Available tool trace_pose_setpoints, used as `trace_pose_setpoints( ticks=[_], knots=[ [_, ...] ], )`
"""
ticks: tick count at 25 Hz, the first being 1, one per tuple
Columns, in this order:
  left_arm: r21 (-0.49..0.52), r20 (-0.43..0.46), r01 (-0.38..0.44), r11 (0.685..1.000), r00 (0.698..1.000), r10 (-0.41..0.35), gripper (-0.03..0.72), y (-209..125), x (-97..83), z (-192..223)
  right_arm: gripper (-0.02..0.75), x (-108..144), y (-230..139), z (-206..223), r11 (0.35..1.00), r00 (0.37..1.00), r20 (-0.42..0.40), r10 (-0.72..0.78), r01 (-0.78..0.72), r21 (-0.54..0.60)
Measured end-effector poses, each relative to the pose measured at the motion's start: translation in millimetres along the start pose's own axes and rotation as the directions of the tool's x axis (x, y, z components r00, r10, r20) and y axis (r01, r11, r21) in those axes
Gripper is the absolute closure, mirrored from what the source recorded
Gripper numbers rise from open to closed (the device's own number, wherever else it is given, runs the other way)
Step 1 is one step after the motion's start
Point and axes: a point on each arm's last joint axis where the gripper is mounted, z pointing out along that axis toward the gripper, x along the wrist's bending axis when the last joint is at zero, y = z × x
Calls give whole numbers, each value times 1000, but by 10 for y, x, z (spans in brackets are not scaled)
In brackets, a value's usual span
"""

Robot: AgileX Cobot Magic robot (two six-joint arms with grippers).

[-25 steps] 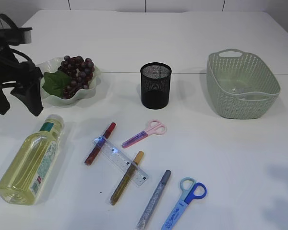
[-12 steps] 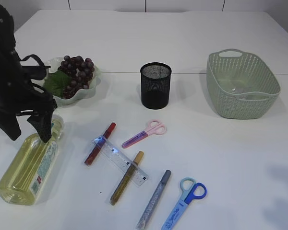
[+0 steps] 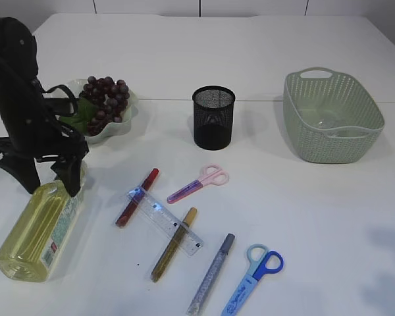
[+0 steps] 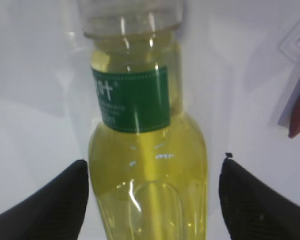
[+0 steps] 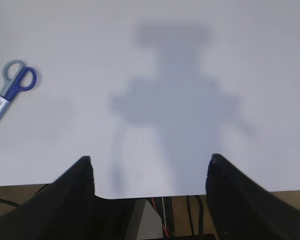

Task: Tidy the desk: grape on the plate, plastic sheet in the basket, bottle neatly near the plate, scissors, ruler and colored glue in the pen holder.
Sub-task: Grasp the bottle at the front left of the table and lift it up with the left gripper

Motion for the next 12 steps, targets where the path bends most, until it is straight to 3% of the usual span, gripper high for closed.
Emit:
trace_pose_setpoints(
  ticks=[12],
  knots=[
    [43, -5, 4, 999, 1000, -3, 98, 97, 19, 214, 194, 0, -1, 1, 1000, 1000, 0, 0, 0, 1]
  ],
)
